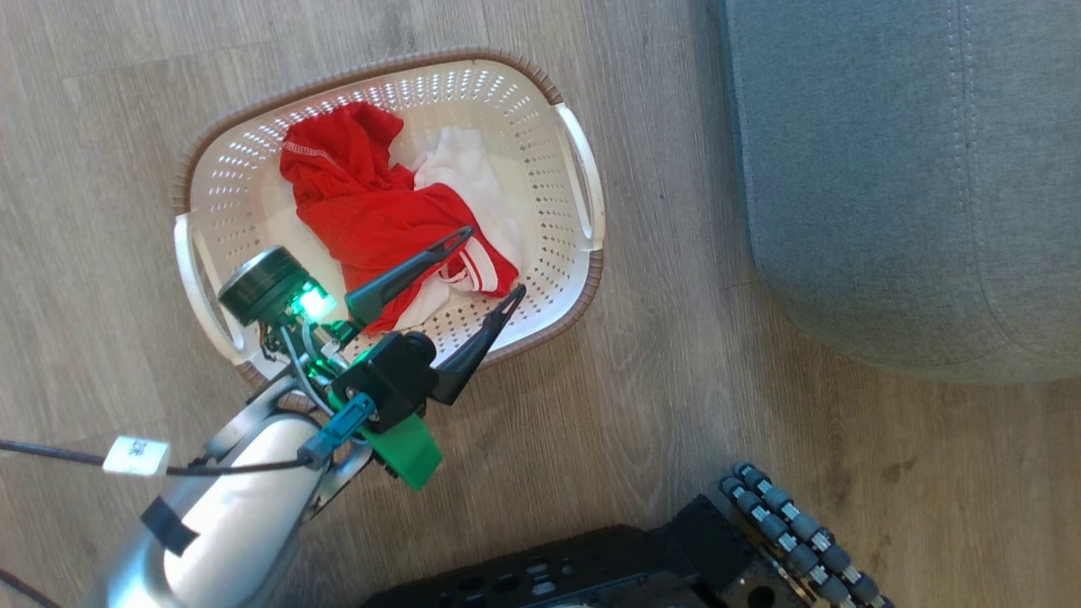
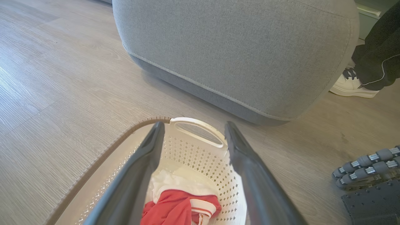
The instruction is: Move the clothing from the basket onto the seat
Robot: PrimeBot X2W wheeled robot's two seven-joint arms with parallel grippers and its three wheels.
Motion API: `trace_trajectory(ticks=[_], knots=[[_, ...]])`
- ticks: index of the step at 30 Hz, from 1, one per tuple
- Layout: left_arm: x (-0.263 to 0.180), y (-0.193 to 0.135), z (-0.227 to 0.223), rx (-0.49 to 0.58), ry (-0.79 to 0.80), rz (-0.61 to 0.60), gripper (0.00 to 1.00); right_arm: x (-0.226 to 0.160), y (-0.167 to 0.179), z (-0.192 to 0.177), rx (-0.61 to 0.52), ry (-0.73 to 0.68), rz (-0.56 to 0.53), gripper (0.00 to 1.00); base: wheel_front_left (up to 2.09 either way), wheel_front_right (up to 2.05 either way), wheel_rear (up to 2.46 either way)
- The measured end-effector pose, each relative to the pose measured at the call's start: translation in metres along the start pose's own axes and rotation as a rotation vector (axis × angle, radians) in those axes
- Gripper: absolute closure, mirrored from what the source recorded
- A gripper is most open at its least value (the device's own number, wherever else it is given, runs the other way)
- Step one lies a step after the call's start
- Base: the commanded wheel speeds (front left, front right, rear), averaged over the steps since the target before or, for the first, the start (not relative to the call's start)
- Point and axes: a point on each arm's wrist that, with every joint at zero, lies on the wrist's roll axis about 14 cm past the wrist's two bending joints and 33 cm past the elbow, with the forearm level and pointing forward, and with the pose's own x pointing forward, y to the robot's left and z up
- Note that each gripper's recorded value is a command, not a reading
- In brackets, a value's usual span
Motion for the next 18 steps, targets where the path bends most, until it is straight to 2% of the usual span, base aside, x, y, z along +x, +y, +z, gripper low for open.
trace_trajectory(ticks=[1,2,14,18], knots=[[0.0,0.0,0.0,0.0,0.0,0.001,0.0,0.0,0.0,-0.001,0.005,0.002,-0.002,0.51,0.0,0.0,0.0],[0.0,0.0,0.001,0.001,-0.002,0.002,0.0,0.0,0.001,-0.001,0.008,0.003,-0.002,0.0,0.0,0.0,0.0],[0.007,-0.003,0.039,0.037,-0.072,0.012,0.0,-0.016,-0.01,0.026,0.002,-0.028,0.001,0.0,0.0,0.0,0.0],[0.008,-0.007,0.061,0.048,-0.11,0.018,0.0,-0.028,-0.025,0.038,-0.015,-0.04,-0.009,0.0,0.0,0.0,0.0]])
